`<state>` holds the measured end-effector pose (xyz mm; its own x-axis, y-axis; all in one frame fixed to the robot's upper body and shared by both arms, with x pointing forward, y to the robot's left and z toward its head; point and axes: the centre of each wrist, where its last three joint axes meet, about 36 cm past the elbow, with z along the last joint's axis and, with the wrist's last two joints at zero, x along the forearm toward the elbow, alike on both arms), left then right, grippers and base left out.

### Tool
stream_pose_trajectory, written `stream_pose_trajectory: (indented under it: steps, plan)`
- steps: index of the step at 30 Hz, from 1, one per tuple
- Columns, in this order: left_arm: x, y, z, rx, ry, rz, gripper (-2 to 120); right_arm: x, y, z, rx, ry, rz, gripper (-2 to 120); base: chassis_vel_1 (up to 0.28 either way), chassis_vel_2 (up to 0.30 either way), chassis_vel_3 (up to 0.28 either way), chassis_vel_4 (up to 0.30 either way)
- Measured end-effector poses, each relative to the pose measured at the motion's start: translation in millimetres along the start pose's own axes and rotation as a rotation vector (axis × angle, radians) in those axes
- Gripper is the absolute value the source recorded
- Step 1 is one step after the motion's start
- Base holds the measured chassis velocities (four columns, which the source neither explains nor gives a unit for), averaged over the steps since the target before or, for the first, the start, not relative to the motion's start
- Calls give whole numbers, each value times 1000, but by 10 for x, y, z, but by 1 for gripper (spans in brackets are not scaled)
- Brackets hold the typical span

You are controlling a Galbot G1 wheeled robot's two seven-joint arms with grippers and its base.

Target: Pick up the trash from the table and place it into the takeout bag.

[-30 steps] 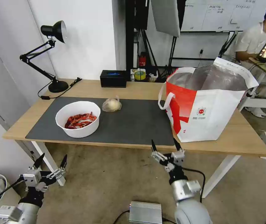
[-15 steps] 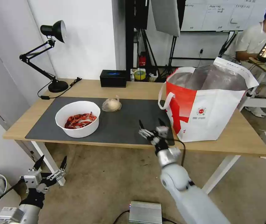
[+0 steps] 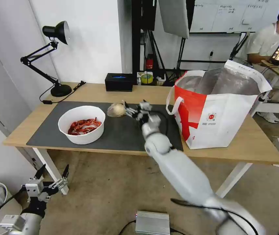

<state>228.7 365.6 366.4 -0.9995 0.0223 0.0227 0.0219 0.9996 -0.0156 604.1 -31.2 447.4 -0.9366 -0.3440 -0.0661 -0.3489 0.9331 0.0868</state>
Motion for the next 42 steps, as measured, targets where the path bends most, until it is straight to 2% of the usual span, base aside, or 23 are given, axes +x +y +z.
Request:
stream_pose_trajectory:
  steps: [2, 6, 11, 22, 33, 42]
  plan:
    - [2, -3, 2, 0, 1, 0, 100, -28, 12, -7, -2, 2, 0, 100, 0, 0, 0, 0]
    - [16, -26, 20, -6, 13, 10, 100, -361, 137, -24, -35, 49, 5, 100, 0, 0, 0, 0]
    - [14, -44, 5, -12, 13, 18, 100, -440, 143, 9, -37, 77, 4, 100, 0, 0, 0, 0]
    - [23, -75, 12, -14, 16, 24, 100, -632, -54, 104, -33, 140, 12, 100, 0, 0, 0, 0]
    - [-6, -134, 49, -19, 20, 32, 100, -727, -156, 228, -6, 230, -112, 100, 0, 0, 0, 0]
    - [15, -182, 82, -20, 29, 25, 100, -685, -196, 372, 1, 265, -131, 100, 0, 0, 0, 0]
